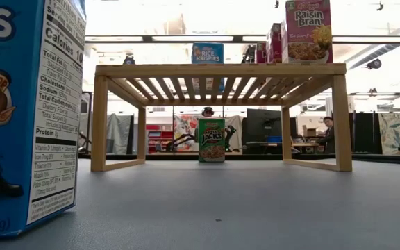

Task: Stack cereal on shelf
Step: Put the right blue cereal box on the shelf

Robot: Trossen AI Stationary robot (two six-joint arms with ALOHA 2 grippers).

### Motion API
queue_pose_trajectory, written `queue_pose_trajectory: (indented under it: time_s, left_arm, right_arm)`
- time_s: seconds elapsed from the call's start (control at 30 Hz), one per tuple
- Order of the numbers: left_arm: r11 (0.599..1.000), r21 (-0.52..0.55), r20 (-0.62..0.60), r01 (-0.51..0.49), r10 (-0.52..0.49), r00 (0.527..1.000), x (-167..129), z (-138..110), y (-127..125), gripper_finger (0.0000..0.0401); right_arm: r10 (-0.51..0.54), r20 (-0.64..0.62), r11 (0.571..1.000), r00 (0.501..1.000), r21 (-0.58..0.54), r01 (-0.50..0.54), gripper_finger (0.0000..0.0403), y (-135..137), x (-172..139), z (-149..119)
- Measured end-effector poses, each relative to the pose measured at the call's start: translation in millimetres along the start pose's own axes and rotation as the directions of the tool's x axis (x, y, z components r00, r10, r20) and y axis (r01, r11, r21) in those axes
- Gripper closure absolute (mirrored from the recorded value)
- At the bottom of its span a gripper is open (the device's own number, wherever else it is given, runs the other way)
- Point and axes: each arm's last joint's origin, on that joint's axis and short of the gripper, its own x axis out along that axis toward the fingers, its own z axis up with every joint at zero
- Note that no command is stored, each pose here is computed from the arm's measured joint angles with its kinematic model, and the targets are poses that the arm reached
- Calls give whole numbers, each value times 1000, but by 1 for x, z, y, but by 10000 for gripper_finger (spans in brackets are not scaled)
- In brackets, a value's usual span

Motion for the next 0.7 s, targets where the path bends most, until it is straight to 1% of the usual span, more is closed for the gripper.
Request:
queue_pose_trajectory:
  time_s: [0.2,0.3,0.37,0.47,0.7]
  left_arm:
    - [1000,-2,-1,-4,4,1000,1,0,1,185]
    - [1000,-3,-2,-8,8,1000,1,0,2,185]
    - [1000,-4,-3,-11,11,1000,2,0,3,185]
    - [1000,-5,-2,-12,12,1000,2,0,3,185]
    - [1000,-6,-3,-14,14,1000,2,0,4,185]
  right_arm:
    - [-107,-105,994,989,-43,103,74,2,24,-4]
    - [-139,-134,990,981,-46,134,79,1,30,-5]
    - [-143,-147,989,979,-51,137,89,2,31,-6]
    - [-142,-147,989,979,-54,136,119,2,31,-6]
    - [-109,-143,993,984,-50,103,207,0,21,-5]
